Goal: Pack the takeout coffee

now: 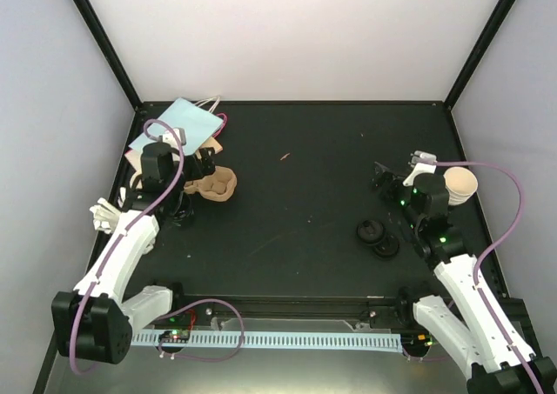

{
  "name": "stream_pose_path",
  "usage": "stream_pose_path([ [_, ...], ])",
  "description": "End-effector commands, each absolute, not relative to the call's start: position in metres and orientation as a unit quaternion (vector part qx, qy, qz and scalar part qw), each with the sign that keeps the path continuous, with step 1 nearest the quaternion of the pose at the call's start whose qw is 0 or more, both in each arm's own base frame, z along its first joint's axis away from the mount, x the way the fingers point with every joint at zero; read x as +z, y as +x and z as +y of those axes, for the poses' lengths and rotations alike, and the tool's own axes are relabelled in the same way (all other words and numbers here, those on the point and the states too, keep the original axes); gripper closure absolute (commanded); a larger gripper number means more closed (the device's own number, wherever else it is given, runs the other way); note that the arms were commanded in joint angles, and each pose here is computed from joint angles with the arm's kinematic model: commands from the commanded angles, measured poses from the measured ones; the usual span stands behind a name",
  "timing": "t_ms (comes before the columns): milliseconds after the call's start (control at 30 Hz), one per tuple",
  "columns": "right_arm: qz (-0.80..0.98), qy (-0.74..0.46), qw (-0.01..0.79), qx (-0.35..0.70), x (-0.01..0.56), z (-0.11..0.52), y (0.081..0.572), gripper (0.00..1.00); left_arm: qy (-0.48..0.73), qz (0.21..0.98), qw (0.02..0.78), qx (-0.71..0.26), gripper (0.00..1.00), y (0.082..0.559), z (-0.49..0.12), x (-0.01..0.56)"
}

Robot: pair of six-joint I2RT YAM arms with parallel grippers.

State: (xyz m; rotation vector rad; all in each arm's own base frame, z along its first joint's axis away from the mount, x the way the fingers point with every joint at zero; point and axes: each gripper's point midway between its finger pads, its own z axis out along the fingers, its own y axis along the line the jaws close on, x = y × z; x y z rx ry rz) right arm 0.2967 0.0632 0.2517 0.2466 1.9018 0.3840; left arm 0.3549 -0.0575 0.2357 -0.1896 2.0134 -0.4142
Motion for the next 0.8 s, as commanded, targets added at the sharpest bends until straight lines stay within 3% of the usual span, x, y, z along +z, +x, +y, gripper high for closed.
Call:
stream_pose_path([
  [0,0.828,0.101,0.524,0.172,0.239,0.067,0.284,0.0,-0.106,0.828,0.527,-0.16,0.01,0.371,-0.046,0.253],
  [400,0.856,0.067,0.48,0.181,0.222,0.08,0.279,0.0,-0.118,0.83,0.478,-0.261,0.01,0.386,-0.057,0.242],
  [600,0.842,0.034,0.499,0.201,0.227,0.088,0.274,0.0,-0.136,0.811,0.524,-0.223,0.01,0.389,-0.034,0.239],
  [767,0.843,0.017,0.491,0.217,0.234,0.097,0.274,0.0,-0.11,0.875,0.44,-0.168,0.02,0.419,-0.029,0.21],
])
